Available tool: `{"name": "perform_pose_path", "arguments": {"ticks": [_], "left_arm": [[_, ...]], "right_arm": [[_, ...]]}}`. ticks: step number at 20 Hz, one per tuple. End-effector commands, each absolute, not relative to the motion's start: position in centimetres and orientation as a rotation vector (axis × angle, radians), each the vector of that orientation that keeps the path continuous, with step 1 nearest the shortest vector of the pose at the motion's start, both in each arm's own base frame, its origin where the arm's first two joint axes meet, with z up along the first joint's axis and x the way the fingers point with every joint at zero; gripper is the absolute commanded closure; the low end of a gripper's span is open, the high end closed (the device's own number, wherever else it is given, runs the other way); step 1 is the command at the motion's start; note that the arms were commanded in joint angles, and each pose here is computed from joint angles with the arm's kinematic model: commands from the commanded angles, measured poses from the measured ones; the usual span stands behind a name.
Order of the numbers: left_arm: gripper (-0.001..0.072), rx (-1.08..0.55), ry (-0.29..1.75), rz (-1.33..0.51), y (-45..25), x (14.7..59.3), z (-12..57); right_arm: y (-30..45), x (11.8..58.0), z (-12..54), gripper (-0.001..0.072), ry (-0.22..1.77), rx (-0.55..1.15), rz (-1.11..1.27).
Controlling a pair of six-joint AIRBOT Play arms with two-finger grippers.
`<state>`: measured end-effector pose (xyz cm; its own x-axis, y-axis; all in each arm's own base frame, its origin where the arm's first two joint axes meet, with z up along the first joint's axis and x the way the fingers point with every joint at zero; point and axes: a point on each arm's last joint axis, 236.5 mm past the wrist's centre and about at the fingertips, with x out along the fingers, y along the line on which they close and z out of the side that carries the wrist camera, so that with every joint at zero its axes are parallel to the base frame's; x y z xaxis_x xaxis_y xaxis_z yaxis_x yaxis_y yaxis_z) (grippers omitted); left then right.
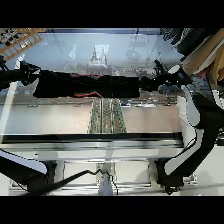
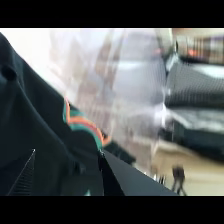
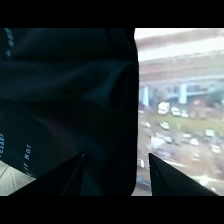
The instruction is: Fold the clothes and pants, and hang the long-sleeved shirts on hangers.
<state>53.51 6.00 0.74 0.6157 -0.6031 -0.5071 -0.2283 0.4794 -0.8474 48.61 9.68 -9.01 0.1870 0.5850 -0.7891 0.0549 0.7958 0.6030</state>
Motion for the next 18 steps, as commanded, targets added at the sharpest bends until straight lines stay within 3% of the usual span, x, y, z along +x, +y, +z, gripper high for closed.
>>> {"name": "perform_pose_path", "arguments": {"ticks": [1,2,3,4,5,7,9,12,15,18], "left_arm": [[0.0316,-1.001,0.986,-0.414,3.7,51.4,1.2],[0.0391,-0.976,1.001,-0.437,3.1,51.0,1.1],[0.045,-0.953,1.022,-0.44,2.6,50.8,0.7],[0.0504,-0.925,1.047,-0.442,2.0,50.6,0.2],[0.0556,-0.888,1.086,-0.445,1.2,50.2,-0.5],[0.0641,-0.825,1.185,-0.462,-1.1,48.9,-1.8],[0.0698,-0.733,1.295,-0.447,-3.1,47.5,-3.6],[0.0698,-0.605,1.44,-0.415,-6.4,45.5,-6.0],[0.0698,-0.496,1.459,-0.466,-11.2,45.1,-7.4],[0.0698,-0.461,1.416,-0.465,-13.9,46.3,-8.5]], "right_arm": [[11.0,47.9,-10.2,0.0255,1.387,0.614,0.434],[12.0,47.9,-10.0,0.0272,1.374,0.626,0.479],[13.0,48.3,-9.5,0.0387,1.347,0.633,0.518],[13.4,48.9,-9.3,0.0592,1.32,0.632,0.518],[13.3,49.2,-9.1,0.0701,1.311,0.612,0.516],[10.7,48.5,-8.6,0.0703,1.357,0.462,0.455],[4.0,47.5,-7.3,0.0703,1.401,0.205,0.221],[-3.8,46.0,-0.3,0.0703,1.333,-0.08,-0.008],[-3.1,45.3,6.4,0.0704,1.2,-0.068,0.004],[4.5,46.0,11.5,0.0704,1.075,0.05,0.171]]}}
